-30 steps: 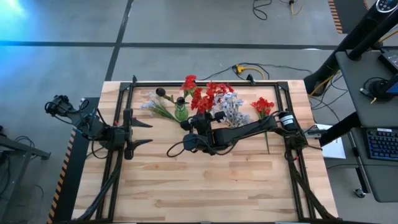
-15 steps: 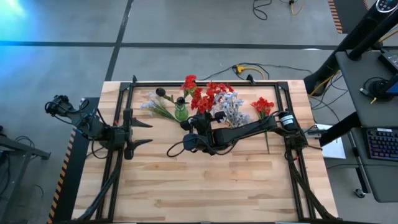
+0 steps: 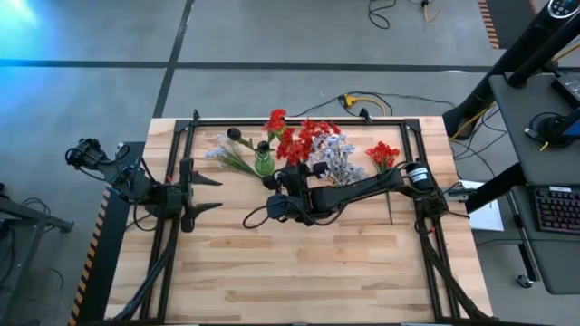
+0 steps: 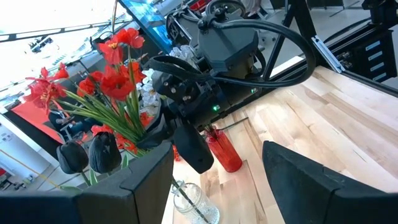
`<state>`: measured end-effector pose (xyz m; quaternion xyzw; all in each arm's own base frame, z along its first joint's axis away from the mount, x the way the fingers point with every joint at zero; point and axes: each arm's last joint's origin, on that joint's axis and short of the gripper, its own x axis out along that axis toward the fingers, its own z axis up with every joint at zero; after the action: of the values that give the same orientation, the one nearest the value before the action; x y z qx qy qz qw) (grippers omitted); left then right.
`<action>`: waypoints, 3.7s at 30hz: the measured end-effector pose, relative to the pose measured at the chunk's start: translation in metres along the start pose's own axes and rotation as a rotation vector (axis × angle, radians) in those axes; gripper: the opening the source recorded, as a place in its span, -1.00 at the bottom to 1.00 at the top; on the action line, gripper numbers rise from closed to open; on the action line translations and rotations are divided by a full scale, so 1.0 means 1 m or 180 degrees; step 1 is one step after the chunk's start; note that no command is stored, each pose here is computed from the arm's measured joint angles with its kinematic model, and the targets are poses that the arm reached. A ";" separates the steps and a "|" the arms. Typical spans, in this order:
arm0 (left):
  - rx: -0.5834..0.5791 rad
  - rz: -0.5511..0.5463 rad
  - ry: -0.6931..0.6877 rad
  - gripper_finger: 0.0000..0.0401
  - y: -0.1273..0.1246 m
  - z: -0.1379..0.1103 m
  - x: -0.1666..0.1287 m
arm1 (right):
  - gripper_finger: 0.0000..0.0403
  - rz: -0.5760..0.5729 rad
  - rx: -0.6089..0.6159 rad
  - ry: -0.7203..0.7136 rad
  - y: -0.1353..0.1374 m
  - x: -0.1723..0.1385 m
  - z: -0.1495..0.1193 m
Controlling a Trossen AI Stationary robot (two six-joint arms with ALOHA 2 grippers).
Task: Sort flowers into vase by color
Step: Put the left orange flowers into the vase, then put the white flowers into the red vase
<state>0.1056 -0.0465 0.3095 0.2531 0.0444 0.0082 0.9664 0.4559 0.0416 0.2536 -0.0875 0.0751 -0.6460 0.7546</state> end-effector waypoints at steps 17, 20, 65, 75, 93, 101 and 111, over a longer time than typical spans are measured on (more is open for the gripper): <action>0.0000 0.0002 0.0001 0.14 0.000 0.000 0.000 | -0.34 0.0000 0.0054 -0.0001 0.001 0.000 0.003; 0.0000 0.0001 0.0001 0.14 0.000 0.000 0.000 | -0.27 0.0009 0.0092 -0.0002 0.001 -0.001 0.006; 0.0003 -0.0003 0.0005 0.14 0.000 0.000 0.000 | 0.37 0.0251 0.0130 0.0013 -0.001 -0.014 0.038; 0.0009 -0.0005 0.0016 0.14 -0.001 0.000 0.001 | 0.52 0.0278 0.0118 0.0006 -0.001 -0.017 0.043; -0.0003 -0.0006 0.0015 0.14 -0.001 0.000 0.001 | 0.54 0.0355 0.0195 -0.0013 -0.010 -0.029 0.055; -0.0004 -0.0006 0.0014 0.14 -0.001 0.000 0.001 | 0.52 0.0423 0.0207 -0.0027 -0.014 -0.038 0.059; -0.0043 0.0002 -0.0002 0.14 -0.001 0.001 0.001 | 0.52 0.0658 0.0127 -0.0135 -0.018 -0.069 0.083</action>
<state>0.1071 -0.0474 0.3096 0.2465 0.0440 0.0088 0.9681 0.4471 0.1098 0.3384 -0.0779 0.0548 -0.5640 0.8202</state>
